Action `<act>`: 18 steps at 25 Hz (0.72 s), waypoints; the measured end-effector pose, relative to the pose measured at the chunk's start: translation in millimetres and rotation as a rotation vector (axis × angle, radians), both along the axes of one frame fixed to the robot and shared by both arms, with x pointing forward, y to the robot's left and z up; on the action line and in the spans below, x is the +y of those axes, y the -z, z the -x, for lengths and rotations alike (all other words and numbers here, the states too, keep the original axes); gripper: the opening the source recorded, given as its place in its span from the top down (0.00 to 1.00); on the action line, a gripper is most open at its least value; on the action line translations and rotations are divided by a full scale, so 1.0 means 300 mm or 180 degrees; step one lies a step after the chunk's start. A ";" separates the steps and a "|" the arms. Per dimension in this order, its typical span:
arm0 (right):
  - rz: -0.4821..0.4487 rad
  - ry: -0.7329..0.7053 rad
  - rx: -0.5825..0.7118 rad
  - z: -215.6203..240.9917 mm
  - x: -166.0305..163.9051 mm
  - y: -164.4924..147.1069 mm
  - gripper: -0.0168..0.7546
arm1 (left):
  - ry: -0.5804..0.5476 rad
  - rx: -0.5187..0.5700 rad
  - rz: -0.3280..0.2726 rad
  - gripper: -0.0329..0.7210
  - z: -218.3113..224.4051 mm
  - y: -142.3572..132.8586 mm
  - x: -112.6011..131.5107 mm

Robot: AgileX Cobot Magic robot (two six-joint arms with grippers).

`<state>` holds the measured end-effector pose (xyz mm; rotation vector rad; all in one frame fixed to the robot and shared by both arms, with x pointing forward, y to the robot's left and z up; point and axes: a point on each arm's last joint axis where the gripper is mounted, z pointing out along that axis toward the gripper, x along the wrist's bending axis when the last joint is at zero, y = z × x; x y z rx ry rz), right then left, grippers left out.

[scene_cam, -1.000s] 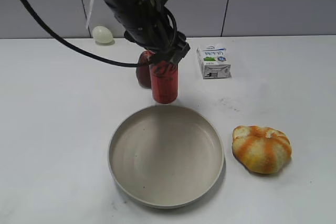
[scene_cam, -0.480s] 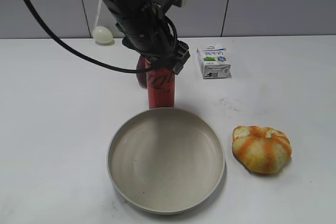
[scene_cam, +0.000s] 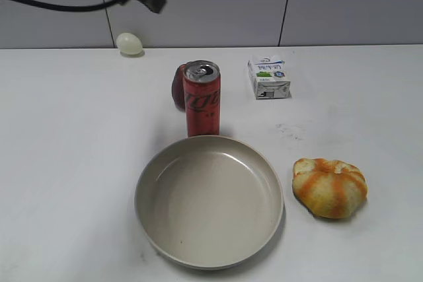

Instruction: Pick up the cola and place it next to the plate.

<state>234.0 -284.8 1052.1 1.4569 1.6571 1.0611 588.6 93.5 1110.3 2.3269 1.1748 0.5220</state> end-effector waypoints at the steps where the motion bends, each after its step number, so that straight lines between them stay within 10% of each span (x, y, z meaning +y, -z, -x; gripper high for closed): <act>1: 0.0000 0.0000 0.0000 0.000 0.000 0.000 0.29 | -0.0109 0.0024 -0.0019 0.16 -0.006 -0.017 0.047; 11: 0.0000 0.0000 0.0000 0.000 0.000 0.000 0.29 | -0.1224 0.0605 -0.0012 0.17 -0.023 -0.068 0.485; 18: 0.0000 0.0000 0.0000 0.000 0.000 0.000 0.29 | -0.1364 0.0897 -0.0033 0.17 0.131 -0.017 0.561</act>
